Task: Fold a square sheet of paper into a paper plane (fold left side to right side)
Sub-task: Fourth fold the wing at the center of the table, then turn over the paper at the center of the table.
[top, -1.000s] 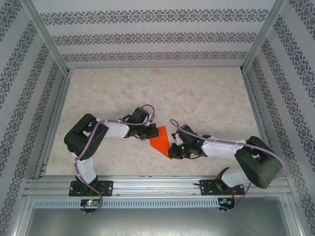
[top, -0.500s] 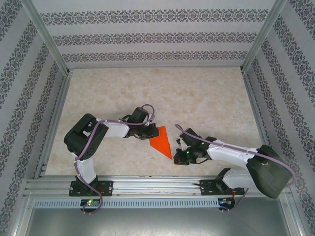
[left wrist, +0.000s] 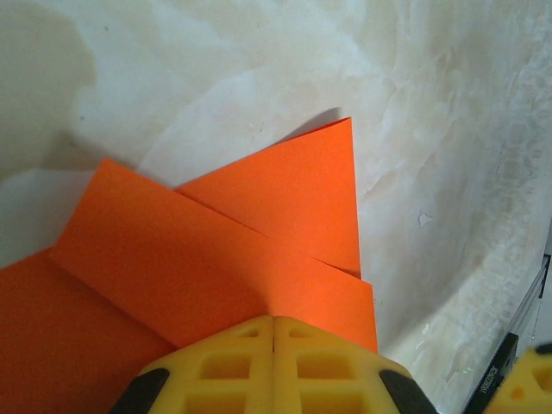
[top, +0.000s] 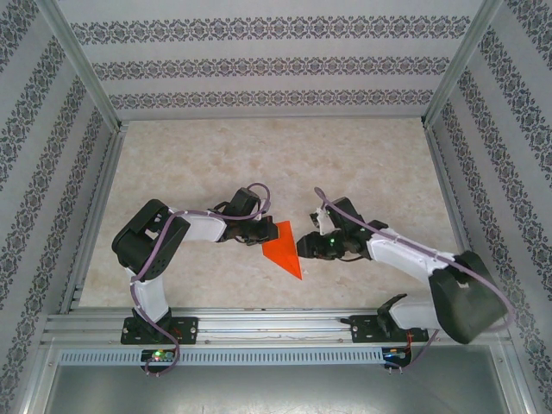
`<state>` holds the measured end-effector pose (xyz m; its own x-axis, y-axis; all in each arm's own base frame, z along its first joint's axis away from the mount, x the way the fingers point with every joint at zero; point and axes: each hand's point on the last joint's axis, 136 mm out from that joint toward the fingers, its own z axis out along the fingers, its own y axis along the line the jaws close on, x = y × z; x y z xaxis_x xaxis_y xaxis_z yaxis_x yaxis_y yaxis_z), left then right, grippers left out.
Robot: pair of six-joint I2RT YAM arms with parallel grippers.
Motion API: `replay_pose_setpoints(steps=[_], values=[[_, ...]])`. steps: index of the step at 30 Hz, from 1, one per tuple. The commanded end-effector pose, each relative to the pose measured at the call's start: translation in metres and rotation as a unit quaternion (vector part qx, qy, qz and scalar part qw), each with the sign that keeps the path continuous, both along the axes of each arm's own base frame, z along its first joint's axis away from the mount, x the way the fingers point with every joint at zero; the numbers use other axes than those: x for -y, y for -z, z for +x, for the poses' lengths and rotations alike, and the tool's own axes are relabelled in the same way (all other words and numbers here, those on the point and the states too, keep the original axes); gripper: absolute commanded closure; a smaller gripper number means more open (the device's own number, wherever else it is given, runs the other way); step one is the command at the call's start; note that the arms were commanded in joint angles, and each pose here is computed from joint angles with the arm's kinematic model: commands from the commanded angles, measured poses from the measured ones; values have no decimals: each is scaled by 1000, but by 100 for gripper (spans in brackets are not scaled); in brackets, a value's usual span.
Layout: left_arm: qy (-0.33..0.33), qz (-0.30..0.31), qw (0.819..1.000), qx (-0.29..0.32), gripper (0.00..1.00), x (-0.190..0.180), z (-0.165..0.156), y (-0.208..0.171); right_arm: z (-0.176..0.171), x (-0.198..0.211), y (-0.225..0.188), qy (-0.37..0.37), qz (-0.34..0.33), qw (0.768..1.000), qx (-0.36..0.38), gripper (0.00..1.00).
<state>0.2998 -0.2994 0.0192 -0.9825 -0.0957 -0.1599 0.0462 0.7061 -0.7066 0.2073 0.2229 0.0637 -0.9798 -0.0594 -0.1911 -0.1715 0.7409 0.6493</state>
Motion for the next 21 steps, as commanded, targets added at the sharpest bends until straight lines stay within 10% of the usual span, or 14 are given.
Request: replay_pose_setpoints(steps=[1,21], values=[[-18,22,999,-17,92,-15,-6,10,20,-10,-6,-28,16,999,39,53],[-65,29,993,92,65,-54,1,-70,45,-39,11,-87,78,992,44,53]])
